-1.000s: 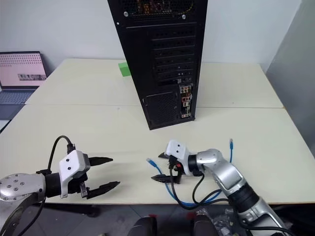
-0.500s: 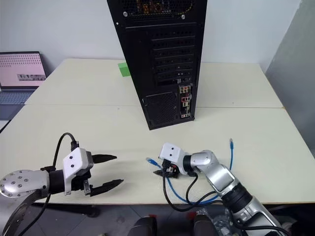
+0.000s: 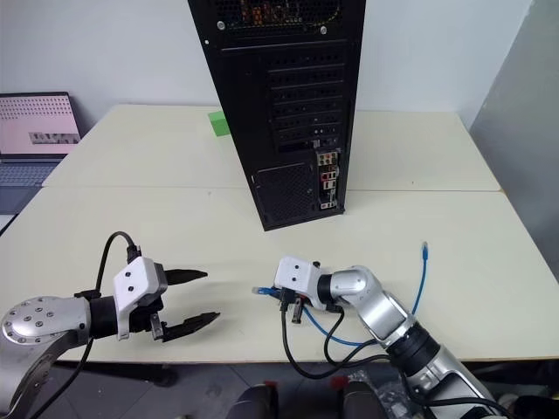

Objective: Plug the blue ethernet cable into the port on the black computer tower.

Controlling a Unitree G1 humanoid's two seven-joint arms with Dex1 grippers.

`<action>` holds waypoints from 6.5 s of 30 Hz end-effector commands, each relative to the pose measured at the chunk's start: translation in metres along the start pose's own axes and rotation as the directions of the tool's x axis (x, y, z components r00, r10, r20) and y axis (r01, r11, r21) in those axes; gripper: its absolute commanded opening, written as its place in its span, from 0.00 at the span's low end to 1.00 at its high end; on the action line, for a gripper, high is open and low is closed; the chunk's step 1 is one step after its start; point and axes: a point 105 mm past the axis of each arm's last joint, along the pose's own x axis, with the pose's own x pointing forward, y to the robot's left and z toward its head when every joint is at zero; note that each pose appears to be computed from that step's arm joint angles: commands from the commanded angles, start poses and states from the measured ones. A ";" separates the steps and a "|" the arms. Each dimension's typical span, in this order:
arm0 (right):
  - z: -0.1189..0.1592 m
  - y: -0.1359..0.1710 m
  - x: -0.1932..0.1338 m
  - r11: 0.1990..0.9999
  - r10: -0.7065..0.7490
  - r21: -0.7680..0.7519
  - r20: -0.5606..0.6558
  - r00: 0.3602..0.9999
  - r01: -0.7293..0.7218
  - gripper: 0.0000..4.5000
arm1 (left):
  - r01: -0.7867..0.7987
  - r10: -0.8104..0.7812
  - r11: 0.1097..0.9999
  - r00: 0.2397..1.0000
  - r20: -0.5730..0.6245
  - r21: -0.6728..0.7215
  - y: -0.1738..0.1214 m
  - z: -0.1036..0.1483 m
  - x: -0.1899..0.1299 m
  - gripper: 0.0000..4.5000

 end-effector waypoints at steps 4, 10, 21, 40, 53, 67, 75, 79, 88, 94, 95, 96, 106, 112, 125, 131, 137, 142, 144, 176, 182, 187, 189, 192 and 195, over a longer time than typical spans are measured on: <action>0.023 -0.009 -0.018 0.993 0.016 -0.117 0.035 0.999 -0.012 0.02 | 0.007 -0.007 1.000 1.000 -0.001 0.003 0.001 0.000 0.003 1.00; 0.036 -0.017 -0.034 0.986 0.032 -0.166 0.040 0.999 -0.025 0.01 | 0.062 -0.062 0.998 0.998 0.014 0.027 -0.003 0.006 0.018 1.00; 0.042 -0.015 -0.039 0.983 0.029 -0.180 0.037 0.999 -0.022 0.01 | 0.153 -0.157 0.987 0.984 0.085 0.051 0.001 0.021 0.058 1.00; 0.044 -0.015 -0.042 0.987 0.007 -0.163 0.044 0.999 0.000 0.01 | 0.229 -0.243 0.967 0.960 0.137 0.110 0.009 0.023 0.077 0.50; 0.041 -0.012 -0.042 0.986 0.016 -0.169 0.030 0.999 -0.010 0.01 | 0.230 -0.250 0.963 0.958 0.144 0.142 0.010 0.024 0.081 0.00; 0.036 -0.012 -0.042 0.984 0.024 -0.174 0.015 1.000 -0.021 0.01 | 0.221 -0.237 0.969 0.956 0.174 0.110 0.011 0.027 0.078 0.54; 0.035 -0.010 -0.042 0.983 0.034 -0.179 0.014 0.999 -0.031 0.01 | 0.242 -0.263 0.962 0.944 0.199 0.124 0.004 0.036 0.081 0.54; 0.034 -0.009 -0.042 0.983 0.037 -0.179 0.014 0.999 -0.034 0.01 | 0.261 -0.282 0.957 0.938 0.201 0.126 0.001 0.036 0.081 0.54; 0.034 -0.009 -0.042 0.982 0.038 -0.185 0.015 0.999 -0.035 0.01 | 0.271 -0.294 0.952 0.939 0.179 0.141 0.001 0.032 0.083 0.16; 0.032 -0.004 -0.043 0.977 0.078 -0.200 0.013 0.997 -0.074 0.01 | 0.280 -0.307 0.946 0.936 0.173 0.166 -0.002 0.032 0.085 0.07; 0.031 -0.003 -0.044 0.975 0.093 -0.205 0.008 0.996 -0.090 0.01 | 0.281 -0.310 0.944 0.935 0.170 0.175 -0.003 0.031 0.085 0.07; 0.029 -0.003 -0.045 0.973 0.101 -0.208 0.002 0.995 -0.098 0.16 | 0.280 -0.310 0.942 0.936 0.166 0.185 -0.003 0.031 0.085 0.07; 0.017 -0.026 -0.084 0.987 0.093 -0.131 -0.022 0.995 -0.095 0.72 | 0.203 -0.281 0.907 0.944 0.173 0.369 -0.004 0.030 0.092 0.07; 0.016 -0.027 -0.103 0.985 0.076 0.149 0.070 0.995 -0.086 0.83 | 0.022 -0.223 0.740 0.951 0.214 0.672 0.001 0.034 0.093 0.07; 0.032 -0.013 -0.082 0.885 0.046 0.441 0.232 0.972 -0.147 0.83 | -0.315 -0.193 0.452 0.879 0.436 0.835 0.001 0.043 0.086 0.07; 0.039 -0.012 -0.070 0.861 0.044 0.478 0.270 0.962 -0.174 0.83 | -0.349 -0.198 0.425 0.865 0.461 0.836 -0.002 0.048 0.087 0.07; 0.044 -0.015 -0.067 0.843 0.034 0.503 0.303 0.952 -0.190 0.72 | -0.356 -0.204 0.415 0.860 0.467 0.837 -0.006 0.048 0.087 0.07; 0.048 -0.016 -0.067 0.835 0.030 0.512 0.320 0.947 -0.200 0.39 | -0.365 -0.212 0.408 0.854 0.475 0.837 -0.009 0.051 0.087 0.07; 0.048 -0.017 -0.067 0.833 0.032 0.514 0.321 0.946 -0.203 0.31 | -0.367 -0.214 0.407 0.852 0.478 0.836 -0.009 0.051 0.087 0.07; 0.042 -0.072 -0.121 0.830 -0.454 0.431 0.152 0.878 0.355 0.00 | -0.293 0.294 0.954 0.856 0.425 -0.069 0.024 0.070 0.094 1.00; 0.048 -0.087 -0.118 0.719 -0.642 0.434 0.116 0.757 0.543 0.00 | -0.360 0.421 0.905 0.830 0.365 -0.225 0.026 0.082 0.100 1.00; 0.055 -0.097 -0.111 0.625 -0.733 0.492 0.104 0.672 0.606 0.00 | -0.410 0.493 0.868 0.779 0.389 -0.279 0.033 0.097 0.100 1.00; 0.057 -0.102 -0.109 0.587 -0.762 0.518 0.095 0.641 0.621 0.00 | -0.412 0.499 0.865 0.773 0.393 -0.288 0.033 0.101 0.101 1.00; 0.055 -0.108 -0.109 0.534 -0.801 0.539 0.074 0.595 0.652 0.00 | -0.416 0.506 0.860 0.767 0.394 -0.294 0.034 0.103 0.102 1.00; 0.054 -0.113 -0.109 0.496 -0.825 0.552 0.060 0.561 0.670 0.00 | -0.412 0.502 0.863 0.768 0.397 -0.293 0.034 0.105 0.103 1.00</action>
